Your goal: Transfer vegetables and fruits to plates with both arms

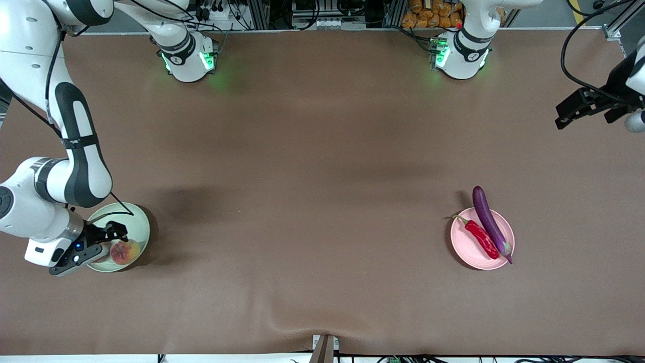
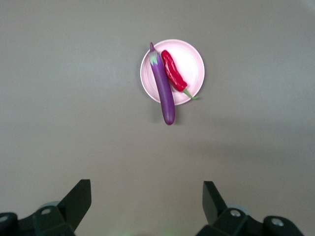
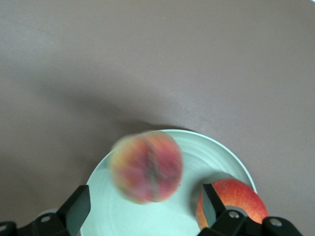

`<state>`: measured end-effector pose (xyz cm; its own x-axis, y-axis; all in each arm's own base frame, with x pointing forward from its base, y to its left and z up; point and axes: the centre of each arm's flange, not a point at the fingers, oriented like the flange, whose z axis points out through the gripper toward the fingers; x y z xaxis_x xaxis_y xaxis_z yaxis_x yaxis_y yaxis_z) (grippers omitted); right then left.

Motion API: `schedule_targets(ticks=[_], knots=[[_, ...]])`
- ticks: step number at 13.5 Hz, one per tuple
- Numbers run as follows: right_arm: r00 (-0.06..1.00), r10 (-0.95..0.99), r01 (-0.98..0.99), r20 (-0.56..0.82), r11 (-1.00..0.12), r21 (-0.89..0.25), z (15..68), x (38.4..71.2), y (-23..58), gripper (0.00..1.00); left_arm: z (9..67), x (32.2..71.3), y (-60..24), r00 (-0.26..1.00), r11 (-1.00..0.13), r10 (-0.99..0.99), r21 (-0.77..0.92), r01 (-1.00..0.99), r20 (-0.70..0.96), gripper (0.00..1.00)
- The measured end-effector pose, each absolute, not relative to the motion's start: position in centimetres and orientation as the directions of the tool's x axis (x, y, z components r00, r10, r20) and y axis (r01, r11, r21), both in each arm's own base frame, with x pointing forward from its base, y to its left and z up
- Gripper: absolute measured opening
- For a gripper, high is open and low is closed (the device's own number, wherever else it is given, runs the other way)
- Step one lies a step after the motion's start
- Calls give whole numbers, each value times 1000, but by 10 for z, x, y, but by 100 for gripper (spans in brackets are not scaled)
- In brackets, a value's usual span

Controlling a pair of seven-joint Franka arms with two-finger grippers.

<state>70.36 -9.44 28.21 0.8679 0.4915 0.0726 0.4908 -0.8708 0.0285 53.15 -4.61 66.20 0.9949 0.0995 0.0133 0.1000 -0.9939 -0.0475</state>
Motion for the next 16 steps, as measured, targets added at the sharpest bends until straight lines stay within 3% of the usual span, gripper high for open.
schedule_targets(ticks=[3,6,10,16], knots=[[910,413,414,24,-910,-34,303,696,-92,100,661,518,-44,995,-994,100,-44,100,4,100],[957,288,285,-36,-956,-70,361,678,-86,100,660,517,-48,996,-995,93,-41,93,2,100],[985,155,149,-78,-985,-81,453,623,-72,100,659,515,-58,997,-996,83,-35,83,-3,100],[989,-16,-27,-150,-997,-75,544,553,-54,100,668,511,-64,995,-995,102,-6,102,7,100]])
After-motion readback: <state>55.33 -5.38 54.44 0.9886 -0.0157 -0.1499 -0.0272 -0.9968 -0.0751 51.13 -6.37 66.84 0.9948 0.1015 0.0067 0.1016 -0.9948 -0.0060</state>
